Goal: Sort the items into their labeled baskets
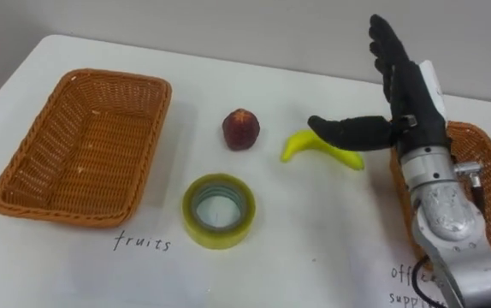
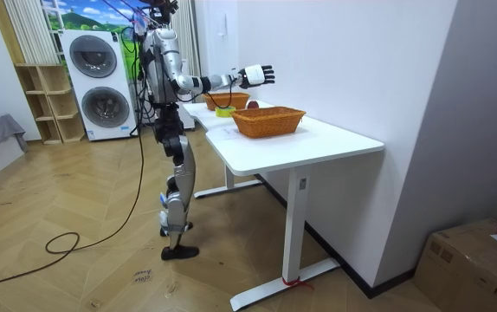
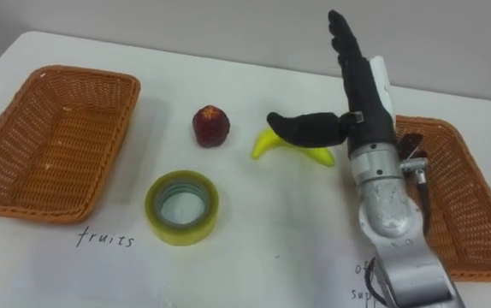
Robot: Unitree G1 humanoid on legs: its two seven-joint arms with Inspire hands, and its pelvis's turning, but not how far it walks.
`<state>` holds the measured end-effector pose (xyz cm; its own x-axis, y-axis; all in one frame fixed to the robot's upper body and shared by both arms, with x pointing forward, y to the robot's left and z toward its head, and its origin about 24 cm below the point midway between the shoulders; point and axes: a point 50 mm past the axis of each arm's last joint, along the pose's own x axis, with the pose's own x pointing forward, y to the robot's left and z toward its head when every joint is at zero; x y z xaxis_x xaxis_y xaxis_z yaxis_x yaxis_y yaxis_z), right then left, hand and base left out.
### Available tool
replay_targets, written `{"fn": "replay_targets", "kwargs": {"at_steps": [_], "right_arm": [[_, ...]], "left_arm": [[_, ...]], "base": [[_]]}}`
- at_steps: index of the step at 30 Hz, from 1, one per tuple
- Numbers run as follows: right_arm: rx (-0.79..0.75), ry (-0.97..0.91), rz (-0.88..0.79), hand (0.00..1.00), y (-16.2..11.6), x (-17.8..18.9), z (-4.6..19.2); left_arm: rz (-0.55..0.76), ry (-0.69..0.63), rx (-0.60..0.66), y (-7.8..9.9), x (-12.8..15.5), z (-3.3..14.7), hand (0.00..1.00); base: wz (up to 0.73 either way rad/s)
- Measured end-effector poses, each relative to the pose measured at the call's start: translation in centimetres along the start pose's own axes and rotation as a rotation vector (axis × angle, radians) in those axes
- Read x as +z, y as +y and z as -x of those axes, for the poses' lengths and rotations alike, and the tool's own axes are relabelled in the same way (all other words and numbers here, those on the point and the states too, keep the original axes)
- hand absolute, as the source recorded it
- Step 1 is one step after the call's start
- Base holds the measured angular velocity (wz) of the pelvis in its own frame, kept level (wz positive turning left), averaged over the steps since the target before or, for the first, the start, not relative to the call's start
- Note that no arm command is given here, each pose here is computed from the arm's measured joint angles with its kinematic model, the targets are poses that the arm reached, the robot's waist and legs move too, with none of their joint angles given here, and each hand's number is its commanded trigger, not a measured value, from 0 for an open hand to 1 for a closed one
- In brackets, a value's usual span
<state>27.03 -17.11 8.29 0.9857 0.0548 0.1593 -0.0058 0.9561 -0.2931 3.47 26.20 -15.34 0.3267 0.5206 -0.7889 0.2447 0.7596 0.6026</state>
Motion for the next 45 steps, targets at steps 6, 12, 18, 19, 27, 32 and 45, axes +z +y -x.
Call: {"fn": "replay_targets", "kwargs": {"at_steps": [6, 12, 18, 19, 27, 32, 45], "right_arm": [[0.055, 0.008, -0.014, 0.00, 0.9, -0.1, 0.1], [0.065, 0.008, -0.030, 0.00, 1.5, -0.1, 0.1], [0.113, 0.002, -0.022, 0.00, 3.1, 0.0, 0.4], [0.116, 0.001, -0.021, 0.00, 3.2, 0.0, 0.4], [0.166, -0.003, -0.009, 0.00, 4.2, 0.1, 0.5], [0.167, -0.003, -0.039, 0.00, 4.8, 0.2, 0.5], [0.202, 0.015, -0.013, 0.00, 6.3, -0.2, 0.7]], "left_arm": [[-0.008, 0.030, -0.010, -0.3, -0.5, 0.1, 0.00], [-0.013, 0.053, -0.025, -0.7, -0.9, 0.3, 0.00], [-0.012, 0.053, -0.030, -0.9, -0.8, 0.4, 0.00], [-0.011, 0.053, -0.030, -1.0, -0.8, 0.4, 0.00], [-0.006, 0.042, -0.051, -1.9, -0.3, 0.6, 0.00], [-0.030, 0.024, -0.059, -2.1, 0.1, 0.7, 0.00], [-0.047, 0.009, -0.081, -2.4, 0.4, 0.7, 0.00]], "base": [[0.00], [0.00], [0.00], [0.00], [0.00], [0.05], [0.02]]}}
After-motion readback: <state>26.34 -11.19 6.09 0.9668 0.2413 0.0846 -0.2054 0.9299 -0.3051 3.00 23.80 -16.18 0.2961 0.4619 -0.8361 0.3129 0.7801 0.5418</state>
